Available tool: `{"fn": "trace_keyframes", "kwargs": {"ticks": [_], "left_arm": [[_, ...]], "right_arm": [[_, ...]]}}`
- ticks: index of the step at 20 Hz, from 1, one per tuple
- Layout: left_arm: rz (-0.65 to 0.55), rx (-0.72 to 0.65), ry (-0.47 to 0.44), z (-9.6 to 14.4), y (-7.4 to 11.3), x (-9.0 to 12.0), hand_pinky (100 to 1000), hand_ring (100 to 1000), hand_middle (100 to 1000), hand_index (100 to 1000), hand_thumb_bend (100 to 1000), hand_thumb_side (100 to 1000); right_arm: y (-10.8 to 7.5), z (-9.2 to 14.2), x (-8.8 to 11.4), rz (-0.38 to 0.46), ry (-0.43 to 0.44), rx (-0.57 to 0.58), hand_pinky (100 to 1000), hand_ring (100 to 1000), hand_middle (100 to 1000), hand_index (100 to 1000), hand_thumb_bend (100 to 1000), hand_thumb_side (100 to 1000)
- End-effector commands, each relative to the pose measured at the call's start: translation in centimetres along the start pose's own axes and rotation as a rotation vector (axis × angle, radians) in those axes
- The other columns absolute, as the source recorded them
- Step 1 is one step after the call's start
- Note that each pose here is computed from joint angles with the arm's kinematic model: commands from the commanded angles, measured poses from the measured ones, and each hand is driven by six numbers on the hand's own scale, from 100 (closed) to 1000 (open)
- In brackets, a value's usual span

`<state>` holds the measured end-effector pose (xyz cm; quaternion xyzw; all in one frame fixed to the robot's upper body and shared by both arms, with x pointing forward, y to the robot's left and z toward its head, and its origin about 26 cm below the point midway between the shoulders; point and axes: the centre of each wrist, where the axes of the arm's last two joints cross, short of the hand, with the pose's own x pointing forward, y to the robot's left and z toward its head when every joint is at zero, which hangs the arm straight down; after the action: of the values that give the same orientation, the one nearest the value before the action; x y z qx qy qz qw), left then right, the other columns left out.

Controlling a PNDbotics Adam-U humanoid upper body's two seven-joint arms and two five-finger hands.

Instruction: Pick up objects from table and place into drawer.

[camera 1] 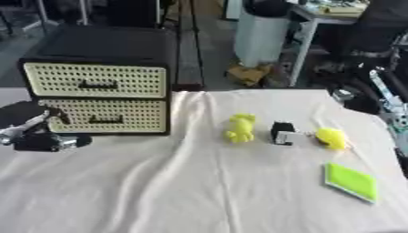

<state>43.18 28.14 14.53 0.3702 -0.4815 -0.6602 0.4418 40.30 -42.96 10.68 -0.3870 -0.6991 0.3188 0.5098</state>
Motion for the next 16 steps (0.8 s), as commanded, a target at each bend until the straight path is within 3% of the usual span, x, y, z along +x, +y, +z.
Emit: {"fn": "trace_keyframes", "kwargs": {"ticks": [1,16], "left_arm": [[-0.039,0.05,0.011,-1.2,0.6,0.5,100,100,100,795,755,1000],[-0.045,0.139,0.067,-4.2,-1.0,2.1,100,100,100,806,744,1000]], "right_arm": [[-1.8,-1.0,0.9,0.018,-0.041,-0.032,830,943,845,902,393,484],[-1.4,-1.6,1.8,-0.001,-0.068,-0.035,831,944,844,900,396,485]]}}
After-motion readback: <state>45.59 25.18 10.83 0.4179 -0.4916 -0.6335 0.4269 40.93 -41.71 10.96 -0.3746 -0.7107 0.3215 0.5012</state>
